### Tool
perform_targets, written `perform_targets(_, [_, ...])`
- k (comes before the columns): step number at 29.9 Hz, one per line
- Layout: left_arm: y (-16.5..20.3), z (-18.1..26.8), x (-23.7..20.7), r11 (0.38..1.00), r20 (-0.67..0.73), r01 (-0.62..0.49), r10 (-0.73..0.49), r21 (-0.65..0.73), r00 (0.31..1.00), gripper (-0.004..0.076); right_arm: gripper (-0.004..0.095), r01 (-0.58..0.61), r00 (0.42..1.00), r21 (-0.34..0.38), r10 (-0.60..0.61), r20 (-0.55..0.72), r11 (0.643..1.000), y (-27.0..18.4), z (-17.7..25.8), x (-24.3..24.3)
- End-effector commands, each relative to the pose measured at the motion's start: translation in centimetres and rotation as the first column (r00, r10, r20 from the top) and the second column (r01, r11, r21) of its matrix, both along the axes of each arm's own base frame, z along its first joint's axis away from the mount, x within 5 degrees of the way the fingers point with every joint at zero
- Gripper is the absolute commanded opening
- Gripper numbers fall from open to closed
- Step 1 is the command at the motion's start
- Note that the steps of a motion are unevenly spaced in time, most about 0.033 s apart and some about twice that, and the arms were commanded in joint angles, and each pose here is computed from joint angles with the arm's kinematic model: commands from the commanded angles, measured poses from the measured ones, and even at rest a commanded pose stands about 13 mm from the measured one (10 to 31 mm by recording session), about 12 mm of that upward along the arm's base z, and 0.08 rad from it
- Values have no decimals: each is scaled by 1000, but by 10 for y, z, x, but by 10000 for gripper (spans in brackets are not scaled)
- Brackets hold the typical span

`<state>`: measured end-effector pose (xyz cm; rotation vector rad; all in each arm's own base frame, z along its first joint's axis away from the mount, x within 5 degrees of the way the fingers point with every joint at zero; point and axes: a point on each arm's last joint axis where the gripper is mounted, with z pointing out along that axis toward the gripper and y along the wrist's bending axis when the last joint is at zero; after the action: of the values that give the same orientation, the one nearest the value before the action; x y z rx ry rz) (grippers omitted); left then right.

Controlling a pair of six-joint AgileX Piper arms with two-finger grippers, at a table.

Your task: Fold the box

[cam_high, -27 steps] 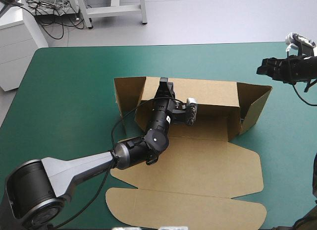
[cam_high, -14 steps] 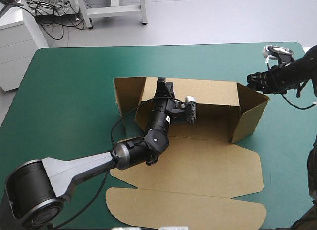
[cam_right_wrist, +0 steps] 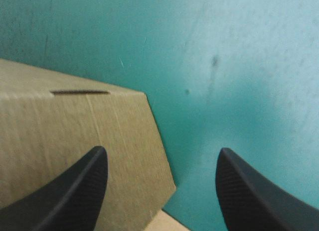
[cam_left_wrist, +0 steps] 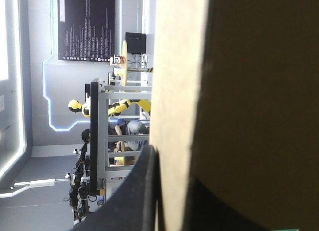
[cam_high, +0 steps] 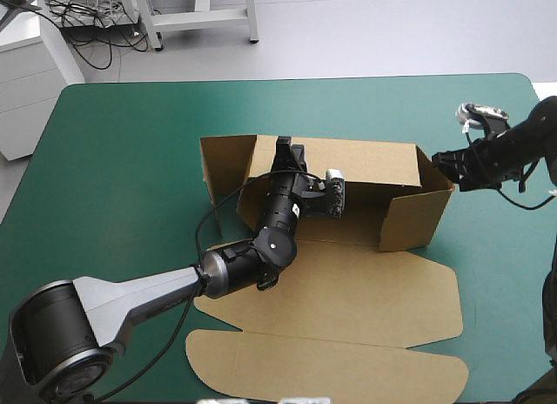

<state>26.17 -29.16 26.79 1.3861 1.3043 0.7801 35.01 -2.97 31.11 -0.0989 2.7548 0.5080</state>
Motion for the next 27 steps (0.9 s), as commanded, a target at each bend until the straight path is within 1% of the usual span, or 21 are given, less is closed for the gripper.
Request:
perform_targets(1, [1,8,-2,999,26,27,-27,-26,999,-10,575,-66,997,10,66,33,998,6,13,-27])
perform_targets(3, [1,8,-2,999,26,27,-27,-26,999,-10,575,-78,996,10,77,43,997,8,12,-33])
perform_targets(6, [1,8,-2,999,26,27,-27,-26,999,-10,575,-80,993,22,78,85,997,11,21,-41])
perform_targets(10, [1,8,-2,999,26,27,-27,-26,999,-10,575,-113,981,42,104,163,993,17,39,-52])
perform_targets(13, [1,8,-2,999,26,27,-27,-26,999,-10,575,-146,971,53,133,200,988,21,45,-57])
perform_targets(18, [1,8,-2,999,26,27,-27,-26,999,-10,575,-175,974,72,162,158,982,24,26,-65])
perform_targets(20, [1,8,-2,999,26,27,-27,-26,999,-10,575,-198,969,85,182,167,977,26,20,-68])
perform_targets(23, [1,8,-2,999,26,27,-27,-26,999,-10,575,-203,964,112,178,200,973,29,17,-68])
perform_targets(27, [1,8,-2,999,26,27,-27,-26,999,-10,575,-215,964,120,190,188,969,30,17,-70])
